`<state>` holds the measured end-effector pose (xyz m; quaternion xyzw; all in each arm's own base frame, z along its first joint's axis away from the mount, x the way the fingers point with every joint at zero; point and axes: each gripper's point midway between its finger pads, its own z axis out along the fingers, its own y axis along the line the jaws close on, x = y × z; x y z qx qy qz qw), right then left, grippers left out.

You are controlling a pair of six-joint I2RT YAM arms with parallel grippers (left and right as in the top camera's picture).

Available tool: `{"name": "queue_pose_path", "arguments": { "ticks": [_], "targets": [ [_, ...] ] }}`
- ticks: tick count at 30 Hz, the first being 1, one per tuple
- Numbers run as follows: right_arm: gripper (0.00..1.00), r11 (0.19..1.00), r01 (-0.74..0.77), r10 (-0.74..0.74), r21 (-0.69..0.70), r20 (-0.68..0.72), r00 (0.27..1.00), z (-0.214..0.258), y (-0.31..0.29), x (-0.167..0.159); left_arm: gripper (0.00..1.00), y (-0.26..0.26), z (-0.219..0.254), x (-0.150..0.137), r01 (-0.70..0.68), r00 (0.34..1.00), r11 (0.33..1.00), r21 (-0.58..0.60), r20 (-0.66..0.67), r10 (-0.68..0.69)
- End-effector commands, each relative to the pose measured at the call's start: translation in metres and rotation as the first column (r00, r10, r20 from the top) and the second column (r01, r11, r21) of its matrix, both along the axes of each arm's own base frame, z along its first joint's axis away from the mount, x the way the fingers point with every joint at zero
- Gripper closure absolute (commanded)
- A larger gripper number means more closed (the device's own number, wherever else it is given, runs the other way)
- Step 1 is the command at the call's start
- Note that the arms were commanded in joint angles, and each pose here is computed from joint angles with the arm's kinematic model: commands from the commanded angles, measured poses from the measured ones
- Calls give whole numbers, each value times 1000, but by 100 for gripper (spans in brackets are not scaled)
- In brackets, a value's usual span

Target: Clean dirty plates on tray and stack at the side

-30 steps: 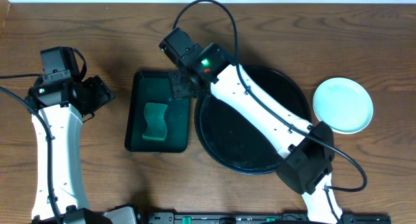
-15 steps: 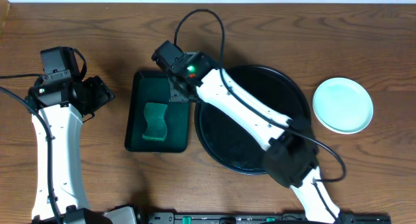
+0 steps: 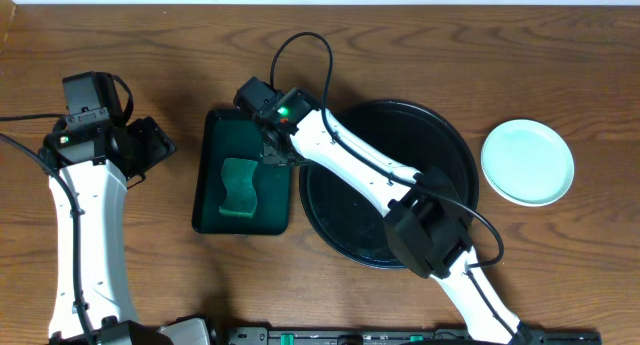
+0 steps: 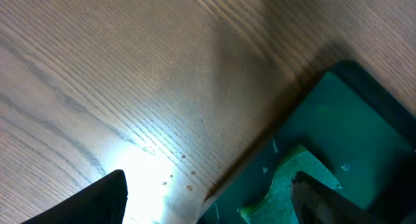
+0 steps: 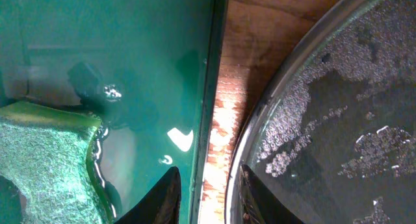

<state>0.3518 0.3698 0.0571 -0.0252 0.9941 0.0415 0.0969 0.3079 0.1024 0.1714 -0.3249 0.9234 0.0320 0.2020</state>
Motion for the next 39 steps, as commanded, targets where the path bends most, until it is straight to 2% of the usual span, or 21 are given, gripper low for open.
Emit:
{"name": "queue_pose_path", "arguments": {
  "ticks": [1, 8, 12, 27, 39],
  "targets": [
    [73, 998, 58, -59, -21, -14, 998, -3, -7, -3, 20, 4, 6, 2, -10, 1000, 1000, 12, 15, 9],
    [73, 999, 43, -43, -27, -33, 999, -6, 3, -18, 19, 4, 6, 2, -10, 1000, 1000, 12, 15, 10],
    [74, 996, 82, -83, -37, -48, 995, -7, 2, -25, 20, 4, 6, 2, -10, 1000, 1000, 12, 15, 9],
    [84, 992, 113, -117, -63, -70, 991, -18, -1, -35, 20, 4, 6, 2, -10, 1000, 1000, 12, 15, 10],
    [85, 992, 110, -115, -66, -72, 991, -30, -1, -36, 20, 4, 6, 2, -10, 1000, 1000, 12, 15, 10]
  ]
}}
